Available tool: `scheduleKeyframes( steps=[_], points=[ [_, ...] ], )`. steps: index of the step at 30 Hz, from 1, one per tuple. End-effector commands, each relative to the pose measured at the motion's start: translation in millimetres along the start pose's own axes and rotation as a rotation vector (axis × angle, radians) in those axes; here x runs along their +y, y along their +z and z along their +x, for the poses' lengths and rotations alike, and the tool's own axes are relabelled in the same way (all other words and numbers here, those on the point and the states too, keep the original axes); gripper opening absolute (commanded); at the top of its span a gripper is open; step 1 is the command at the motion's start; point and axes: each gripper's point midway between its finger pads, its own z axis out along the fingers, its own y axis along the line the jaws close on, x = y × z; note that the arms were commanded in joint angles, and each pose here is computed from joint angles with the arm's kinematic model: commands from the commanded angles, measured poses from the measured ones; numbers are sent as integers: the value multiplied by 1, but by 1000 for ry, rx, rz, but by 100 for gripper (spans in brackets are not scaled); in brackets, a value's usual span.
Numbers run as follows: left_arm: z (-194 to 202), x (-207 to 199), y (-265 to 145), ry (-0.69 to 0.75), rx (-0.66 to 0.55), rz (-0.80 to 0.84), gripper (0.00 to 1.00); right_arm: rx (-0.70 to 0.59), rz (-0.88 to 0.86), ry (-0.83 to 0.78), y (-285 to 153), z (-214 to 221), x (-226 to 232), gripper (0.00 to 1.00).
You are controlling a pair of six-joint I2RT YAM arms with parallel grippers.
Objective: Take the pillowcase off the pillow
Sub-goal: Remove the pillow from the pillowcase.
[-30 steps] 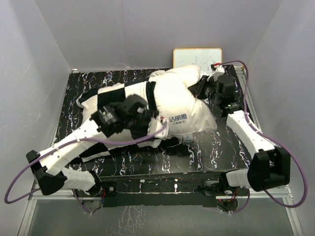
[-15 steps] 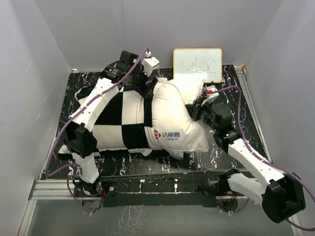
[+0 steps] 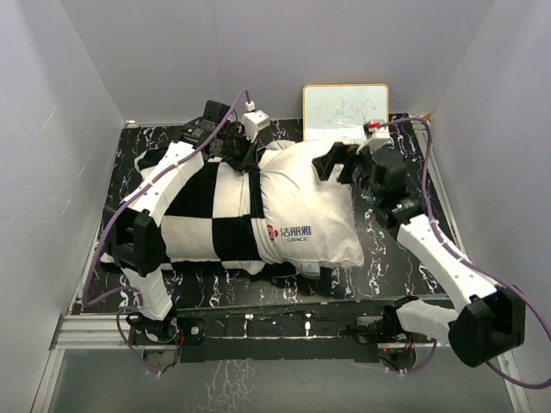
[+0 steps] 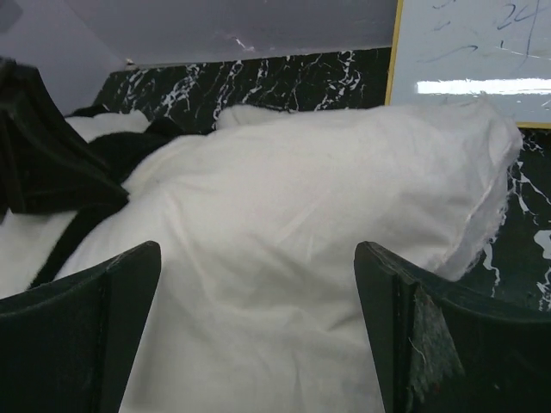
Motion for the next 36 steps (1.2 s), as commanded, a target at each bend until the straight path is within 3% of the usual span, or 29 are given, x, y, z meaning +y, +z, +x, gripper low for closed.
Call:
scheduleKeyframes(
  steps=[1,5,11,15,18,22,24,28,30,36],
  points=[
    [50,-29,-18,-23,124,68,0,35,2,224,15,-36,13,98],
    [47,-33,-33,32,65,38,0,120,-13,300,33,-27,20,98],
    [37,-38,-49,80,-1,18,0,246,62,325,49,22,2,98],
    [35,-43,-53,94,-25,31,0,294,9,319,53,46,14,98],
    [39,-51,-54,100,-22,61,0,296,-66,319,62,51,26,98],
    [41,-60,-57,141,-22,76,0,198,-264,359,78,16,61,98],
    [34,-60,-62,158,-44,57,0,147,-335,374,89,-15,79,83],
    [-8,-44,-84,226,-136,-57,0,55,-362,328,112,-68,95,28],
    [-43,-27,-105,316,-225,-188,0,-21,-363,246,113,-98,102,11],
    [-146,-2,-189,555,-544,-534,0,-509,-445,-18,52,-200,129,8]
  ],
)
